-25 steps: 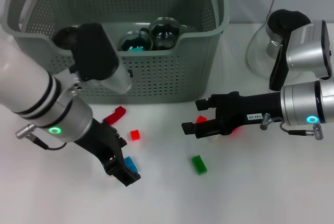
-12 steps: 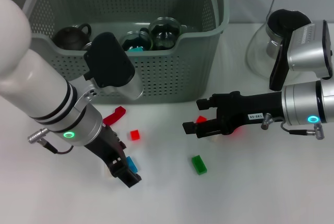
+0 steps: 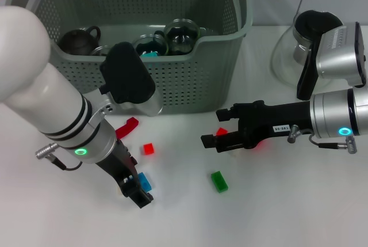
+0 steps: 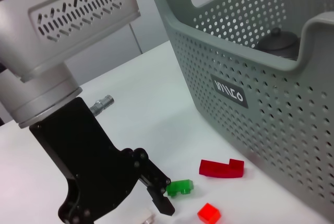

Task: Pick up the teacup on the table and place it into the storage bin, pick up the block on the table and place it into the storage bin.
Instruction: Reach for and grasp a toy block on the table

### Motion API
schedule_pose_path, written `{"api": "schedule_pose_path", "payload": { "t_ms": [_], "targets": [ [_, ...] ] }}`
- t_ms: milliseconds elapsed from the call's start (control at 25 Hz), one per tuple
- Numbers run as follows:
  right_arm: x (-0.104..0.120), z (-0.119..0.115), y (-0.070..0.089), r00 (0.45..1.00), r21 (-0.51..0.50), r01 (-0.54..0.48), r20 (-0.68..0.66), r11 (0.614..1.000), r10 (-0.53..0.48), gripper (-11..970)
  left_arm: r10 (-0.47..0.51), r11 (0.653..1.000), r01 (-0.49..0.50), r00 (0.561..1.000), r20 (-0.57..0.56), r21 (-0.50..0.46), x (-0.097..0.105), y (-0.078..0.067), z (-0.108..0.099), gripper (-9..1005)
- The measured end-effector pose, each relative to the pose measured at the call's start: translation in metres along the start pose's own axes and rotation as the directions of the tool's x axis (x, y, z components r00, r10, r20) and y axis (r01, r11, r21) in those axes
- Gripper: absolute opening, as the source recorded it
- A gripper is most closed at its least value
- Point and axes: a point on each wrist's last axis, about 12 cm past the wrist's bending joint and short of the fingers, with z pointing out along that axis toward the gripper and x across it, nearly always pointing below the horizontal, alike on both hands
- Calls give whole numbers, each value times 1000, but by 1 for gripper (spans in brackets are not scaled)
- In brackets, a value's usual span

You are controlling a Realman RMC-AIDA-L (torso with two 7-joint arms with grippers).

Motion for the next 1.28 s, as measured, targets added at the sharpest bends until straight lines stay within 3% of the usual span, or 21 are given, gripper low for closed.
{"api": "schedule_pose_path", "payload": {
  "t_ms": [1000, 1280],
  "targets": [
    [1, -1, -2, 1000, 15, -3, 2, 1000, 3, 925, 18, 1000, -18, 1000, -17, -8, -1, -2, 10, 883],
    [0, -1, -2, 1000, 16, -3, 3, 1000, 3, 925, 18, 999, -18, 1000, -16, -29, -1, 0, 11, 518]
  ]
}}
